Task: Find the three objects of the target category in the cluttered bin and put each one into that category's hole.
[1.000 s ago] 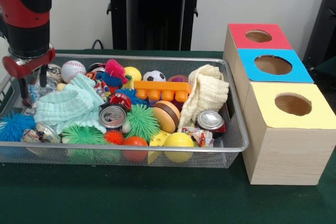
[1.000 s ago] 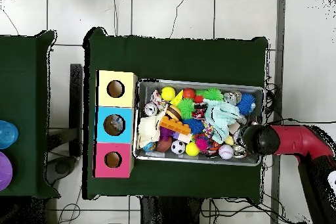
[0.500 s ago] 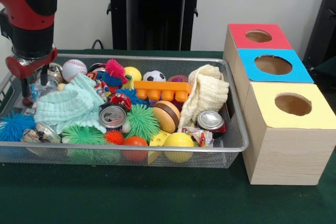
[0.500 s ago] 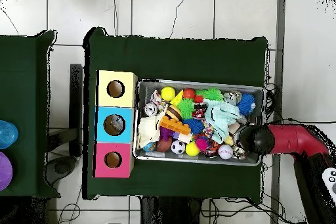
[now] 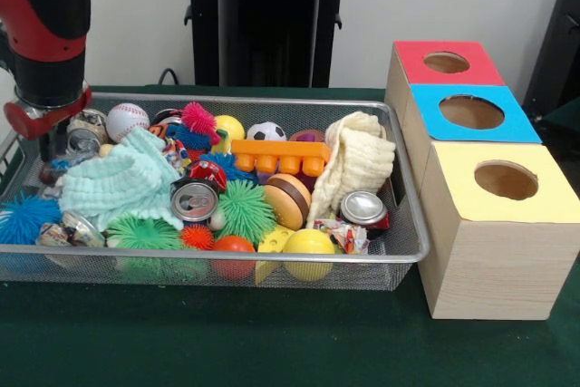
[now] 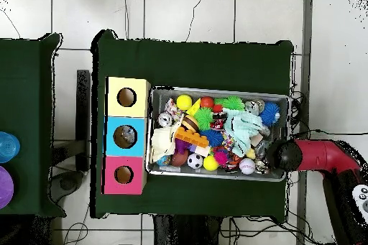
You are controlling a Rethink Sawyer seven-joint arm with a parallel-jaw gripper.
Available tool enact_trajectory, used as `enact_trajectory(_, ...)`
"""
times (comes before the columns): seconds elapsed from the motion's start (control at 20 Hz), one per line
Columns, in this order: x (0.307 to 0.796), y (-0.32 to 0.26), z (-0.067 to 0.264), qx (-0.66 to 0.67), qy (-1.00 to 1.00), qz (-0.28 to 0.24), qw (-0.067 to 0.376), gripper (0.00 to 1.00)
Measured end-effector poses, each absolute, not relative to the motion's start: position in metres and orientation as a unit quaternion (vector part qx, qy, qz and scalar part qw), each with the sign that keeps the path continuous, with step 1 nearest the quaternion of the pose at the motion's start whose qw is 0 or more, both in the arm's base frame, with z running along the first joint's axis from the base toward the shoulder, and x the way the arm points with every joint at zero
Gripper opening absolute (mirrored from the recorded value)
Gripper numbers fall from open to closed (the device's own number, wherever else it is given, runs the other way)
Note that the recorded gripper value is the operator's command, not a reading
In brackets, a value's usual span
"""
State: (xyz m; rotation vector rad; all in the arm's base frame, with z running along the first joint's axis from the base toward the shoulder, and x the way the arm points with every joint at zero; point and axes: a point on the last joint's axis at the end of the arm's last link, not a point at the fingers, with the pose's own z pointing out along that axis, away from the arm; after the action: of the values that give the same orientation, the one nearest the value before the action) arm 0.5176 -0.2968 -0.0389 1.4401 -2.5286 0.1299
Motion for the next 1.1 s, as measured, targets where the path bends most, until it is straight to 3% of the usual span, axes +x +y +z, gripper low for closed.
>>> enact_trajectory(1.1, 0.508, -0.311, -0.045, 0.458, -0.883, 0.021, 0.101, 0.00)
